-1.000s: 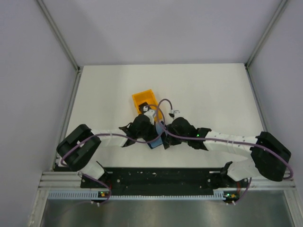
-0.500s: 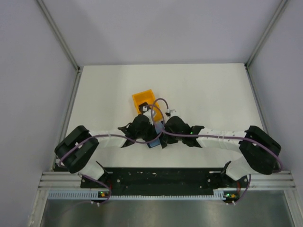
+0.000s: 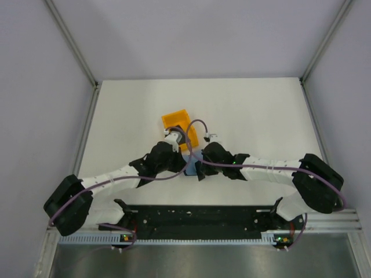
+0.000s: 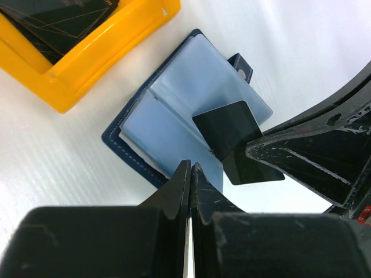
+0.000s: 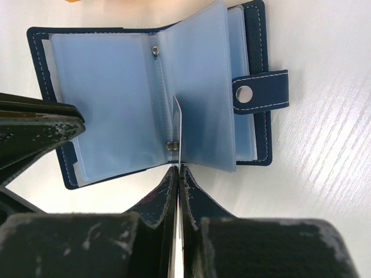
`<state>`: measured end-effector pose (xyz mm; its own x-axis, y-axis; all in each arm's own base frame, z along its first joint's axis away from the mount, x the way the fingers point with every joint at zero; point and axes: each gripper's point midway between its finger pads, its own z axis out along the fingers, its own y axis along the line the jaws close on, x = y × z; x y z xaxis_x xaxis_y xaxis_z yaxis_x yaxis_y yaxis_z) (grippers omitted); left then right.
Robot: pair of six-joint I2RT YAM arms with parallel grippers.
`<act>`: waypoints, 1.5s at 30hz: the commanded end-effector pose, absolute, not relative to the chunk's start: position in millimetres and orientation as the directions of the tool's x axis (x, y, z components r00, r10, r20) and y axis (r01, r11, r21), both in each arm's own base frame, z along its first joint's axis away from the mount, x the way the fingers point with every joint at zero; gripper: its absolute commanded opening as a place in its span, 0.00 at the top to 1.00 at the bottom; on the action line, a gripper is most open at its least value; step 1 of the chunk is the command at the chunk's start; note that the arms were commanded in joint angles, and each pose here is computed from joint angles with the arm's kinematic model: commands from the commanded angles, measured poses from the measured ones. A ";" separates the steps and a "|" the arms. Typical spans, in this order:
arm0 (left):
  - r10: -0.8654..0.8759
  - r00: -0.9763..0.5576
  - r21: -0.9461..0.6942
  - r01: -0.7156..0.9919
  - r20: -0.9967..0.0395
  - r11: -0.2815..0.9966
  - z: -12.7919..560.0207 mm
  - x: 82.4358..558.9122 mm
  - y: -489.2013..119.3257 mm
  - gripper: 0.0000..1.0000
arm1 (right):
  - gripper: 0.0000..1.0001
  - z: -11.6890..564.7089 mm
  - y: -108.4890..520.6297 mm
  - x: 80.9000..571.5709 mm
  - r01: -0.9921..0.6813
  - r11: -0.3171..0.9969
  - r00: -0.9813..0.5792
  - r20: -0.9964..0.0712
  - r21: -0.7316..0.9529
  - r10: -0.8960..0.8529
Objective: Put the credit cards into the card holder
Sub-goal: Turn over the card slot in the card holder.
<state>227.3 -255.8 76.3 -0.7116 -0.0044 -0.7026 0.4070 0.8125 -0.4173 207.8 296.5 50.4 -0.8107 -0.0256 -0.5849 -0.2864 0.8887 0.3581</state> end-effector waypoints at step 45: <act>0.051 -0.773 -0.399 0.381 -0.632 0.834 30.8 233.2 -268.8 1.00 | 1.00 35.1 293.2 203.3 -0.276 0.908 -0.827 -0.560 0.317 -0.056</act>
